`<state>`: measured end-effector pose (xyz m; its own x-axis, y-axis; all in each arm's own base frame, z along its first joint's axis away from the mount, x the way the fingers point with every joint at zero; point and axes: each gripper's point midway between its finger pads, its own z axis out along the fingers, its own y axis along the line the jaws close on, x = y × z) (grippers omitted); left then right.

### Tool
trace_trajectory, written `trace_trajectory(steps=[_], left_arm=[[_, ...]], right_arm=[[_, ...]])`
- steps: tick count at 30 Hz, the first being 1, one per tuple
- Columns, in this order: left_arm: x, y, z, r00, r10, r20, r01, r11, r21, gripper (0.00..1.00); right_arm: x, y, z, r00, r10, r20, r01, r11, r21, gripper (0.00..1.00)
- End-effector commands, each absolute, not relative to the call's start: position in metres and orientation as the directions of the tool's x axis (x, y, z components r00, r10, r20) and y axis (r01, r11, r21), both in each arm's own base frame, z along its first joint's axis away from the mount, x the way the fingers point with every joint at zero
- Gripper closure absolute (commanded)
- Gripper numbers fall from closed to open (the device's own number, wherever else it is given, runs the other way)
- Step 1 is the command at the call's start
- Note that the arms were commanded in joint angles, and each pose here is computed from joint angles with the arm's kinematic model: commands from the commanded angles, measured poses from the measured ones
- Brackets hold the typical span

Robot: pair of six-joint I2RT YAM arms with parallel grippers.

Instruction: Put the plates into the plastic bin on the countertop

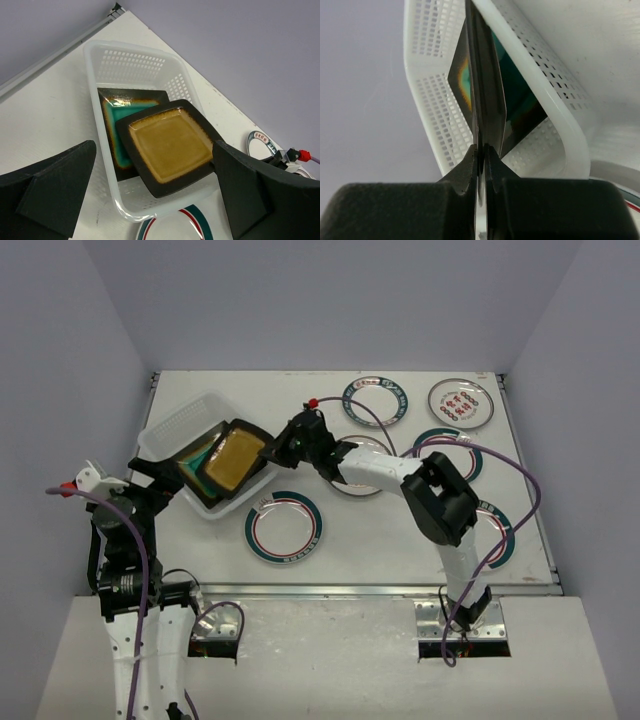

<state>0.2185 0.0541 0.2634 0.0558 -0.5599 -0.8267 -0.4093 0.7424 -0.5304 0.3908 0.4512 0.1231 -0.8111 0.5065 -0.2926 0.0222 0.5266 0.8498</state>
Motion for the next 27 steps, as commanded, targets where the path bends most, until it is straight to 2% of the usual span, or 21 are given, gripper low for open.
trace_trajectory(steps=[1,13,15,16,18,19,20,21,22,25,27], left_arm=[[0.215,0.058,0.284,0.119,-0.554,-0.824,-0.398,0.734,-0.551,0.00],[0.214,0.056,0.285,0.123,-0.553,-0.824,-0.388,0.737,-0.553,0.00],[0.214,0.056,0.286,0.122,-0.554,-0.824,-0.385,0.738,-0.553,0.00],[0.214,0.056,0.286,0.122,-0.554,-0.824,-0.384,0.739,-0.554,0.00],[0.214,0.056,0.286,0.122,-0.554,-0.824,-0.383,0.739,-0.554,0.00],[0.214,0.055,0.286,0.123,-0.554,-0.824,-0.382,0.740,-0.554,0.00],[0.214,0.055,0.286,0.124,-0.553,-0.824,-0.381,0.740,-0.554,0.00],[0.214,0.056,0.286,0.123,-0.553,-0.824,-0.382,0.740,-0.553,0.00],[0.213,0.056,0.286,0.124,-0.552,-0.824,-0.383,0.740,-0.553,0.00],[0.213,0.055,0.286,0.124,-0.552,-0.824,-0.380,0.741,-0.554,0.00],[0.214,0.055,0.286,0.124,-0.552,-0.824,-0.379,0.741,-0.554,0.00]], right_arm=[[0.432,0.471,0.203,-0.671,0.690,-0.274,-0.008,0.362,0.932,1.00],[0.438,0.510,0.164,-0.700,0.685,-0.203,0.113,0.387,0.915,0.99],[0.433,0.507,0.164,-0.695,0.688,-0.208,0.117,0.394,0.912,0.83],[0.431,0.506,0.166,-0.697,0.686,-0.210,0.115,0.396,0.911,0.80],[0.427,0.506,0.167,-0.701,0.679,-0.217,0.107,0.401,0.910,0.79],[0.425,0.506,0.165,-0.705,0.675,-0.217,0.111,0.408,0.906,0.74],[0.423,0.506,0.168,-0.709,0.672,-0.214,0.110,0.406,0.907,0.65],[0.421,0.506,0.168,-0.716,0.664,-0.213,0.114,0.413,0.904,0.49],[0.419,0.506,0.168,-0.723,0.656,-0.216,0.114,0.421,0.900,0.39],[0.411,0.507,0.170,-0.742,0.625,-0.244,0.105,0.467,0.878,0.27],[0.404,0.506,0.164,-0.766,0.583,-0.272,0.104,0.530,0.842,0.23]])
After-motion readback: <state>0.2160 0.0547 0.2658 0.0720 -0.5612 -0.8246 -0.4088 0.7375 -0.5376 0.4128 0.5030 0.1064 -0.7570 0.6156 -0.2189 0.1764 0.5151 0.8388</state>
